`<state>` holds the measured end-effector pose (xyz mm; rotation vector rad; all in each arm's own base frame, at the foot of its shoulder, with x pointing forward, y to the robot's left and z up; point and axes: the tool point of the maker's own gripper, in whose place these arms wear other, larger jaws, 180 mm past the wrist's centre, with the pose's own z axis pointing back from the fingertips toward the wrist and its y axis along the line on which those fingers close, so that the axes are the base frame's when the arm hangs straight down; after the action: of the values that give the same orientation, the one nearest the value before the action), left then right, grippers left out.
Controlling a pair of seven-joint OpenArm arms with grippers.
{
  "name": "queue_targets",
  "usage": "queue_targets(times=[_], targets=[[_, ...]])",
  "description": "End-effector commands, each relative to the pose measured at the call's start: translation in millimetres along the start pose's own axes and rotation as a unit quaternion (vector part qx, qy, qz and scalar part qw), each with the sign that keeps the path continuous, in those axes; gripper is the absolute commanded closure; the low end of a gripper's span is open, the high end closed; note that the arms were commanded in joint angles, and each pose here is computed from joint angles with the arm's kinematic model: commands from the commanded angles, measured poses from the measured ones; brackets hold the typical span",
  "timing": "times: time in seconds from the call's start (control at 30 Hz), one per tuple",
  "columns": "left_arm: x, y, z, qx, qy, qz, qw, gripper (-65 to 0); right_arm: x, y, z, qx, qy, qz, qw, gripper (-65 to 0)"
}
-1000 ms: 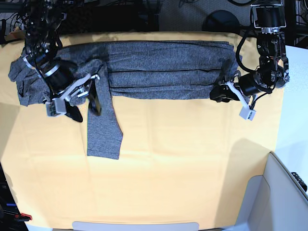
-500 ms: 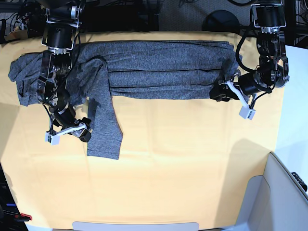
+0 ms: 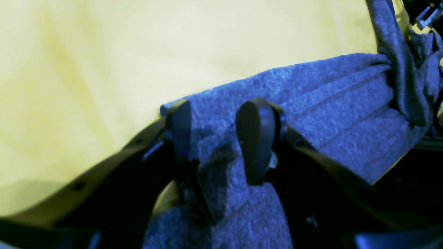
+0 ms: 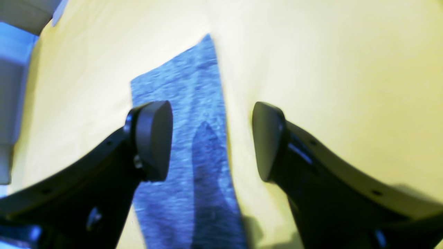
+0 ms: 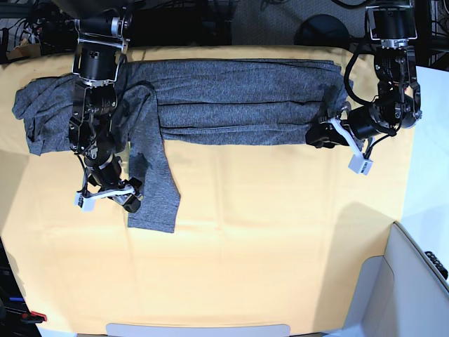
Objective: Fold the T-shirt properly
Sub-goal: 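Grasp the sleeve cuff with the right gripper and lift it, then lay the cuff onto the folded body and open the right gripper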
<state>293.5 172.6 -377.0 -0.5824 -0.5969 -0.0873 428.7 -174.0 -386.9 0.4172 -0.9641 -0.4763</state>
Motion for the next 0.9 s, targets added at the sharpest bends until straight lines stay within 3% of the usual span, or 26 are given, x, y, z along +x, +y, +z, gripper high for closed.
queue_targets(times=[0.0,0.4,0.47,0.6,0.77,0.87], targets=[[18,-2,6,-0.003,-0.023,-0.013,1.000,-24.7,-5,13,-3,0.015,0.015,-0.005,0.9998,-36.3],[17,-2,6,-0.003,-0.023,-0.013,1.000,-24.7,-14,34,-7,0.033,0.022,-0.010,0.9992,-35.3],[17,-2,6,-0.003,-0.023,-0.013,1.000,-24.7,-14,34,-7,0.034,0.022,-0.008,0.9992,-28.8],[17,-2,6,-0.003,-0.023,-0.013,1.000,-24.7,-14,34,-7,0.033,0.023,-0.006,0.9992,0.0],[19,-2,6,-0.003,-0.026,-0.013,1.000,-24.7,-16,65,0,0.069,0.024,0.049,0.9962,0.0],[19,-2,6,-0.003,-0.026,-0.013,1.000,-24.7,-15,100,21,0.112,0.006,0.106,0.9880,0.0]])
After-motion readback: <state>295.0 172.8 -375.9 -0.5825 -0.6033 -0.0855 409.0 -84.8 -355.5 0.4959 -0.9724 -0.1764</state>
